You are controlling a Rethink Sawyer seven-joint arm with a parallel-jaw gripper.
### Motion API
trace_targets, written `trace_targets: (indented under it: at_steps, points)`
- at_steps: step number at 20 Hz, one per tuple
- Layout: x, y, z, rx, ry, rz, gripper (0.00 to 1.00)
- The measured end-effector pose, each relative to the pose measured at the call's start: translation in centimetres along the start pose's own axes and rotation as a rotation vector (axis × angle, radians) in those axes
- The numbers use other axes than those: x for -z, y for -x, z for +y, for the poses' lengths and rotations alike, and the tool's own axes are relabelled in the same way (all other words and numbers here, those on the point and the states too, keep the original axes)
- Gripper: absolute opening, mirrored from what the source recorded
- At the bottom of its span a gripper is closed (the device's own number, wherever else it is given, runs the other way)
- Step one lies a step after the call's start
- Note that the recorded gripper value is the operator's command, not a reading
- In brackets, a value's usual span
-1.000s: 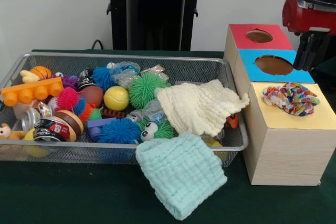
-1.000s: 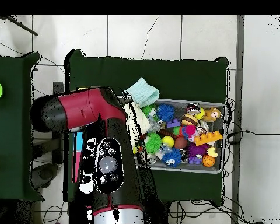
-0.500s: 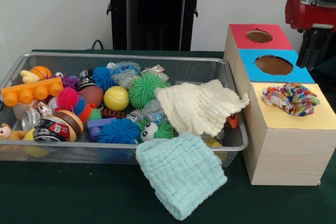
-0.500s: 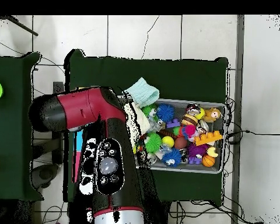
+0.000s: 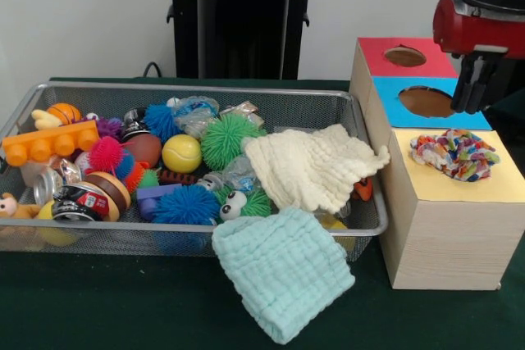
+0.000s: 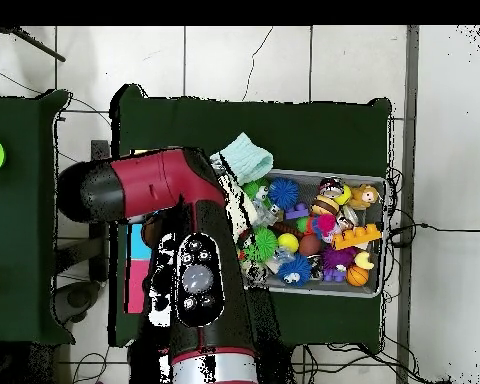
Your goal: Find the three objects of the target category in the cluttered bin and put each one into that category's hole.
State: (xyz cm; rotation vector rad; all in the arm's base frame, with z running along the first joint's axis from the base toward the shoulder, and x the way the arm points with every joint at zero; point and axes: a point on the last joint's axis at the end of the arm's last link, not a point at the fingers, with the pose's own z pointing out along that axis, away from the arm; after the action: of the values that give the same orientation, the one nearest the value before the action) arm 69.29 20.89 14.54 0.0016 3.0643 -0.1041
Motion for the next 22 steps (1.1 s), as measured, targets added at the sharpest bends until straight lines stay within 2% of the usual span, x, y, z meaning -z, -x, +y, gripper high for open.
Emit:
trace_targets:
  at_steps: [9, 22]
  points:
    - [-0.1, 0.6, -0.8, -0.013, 0.0, -0.006, 0.0]
    - [-0.5, 1.4, -0.5, -0.012, 0.0, -0.006, 0.0]
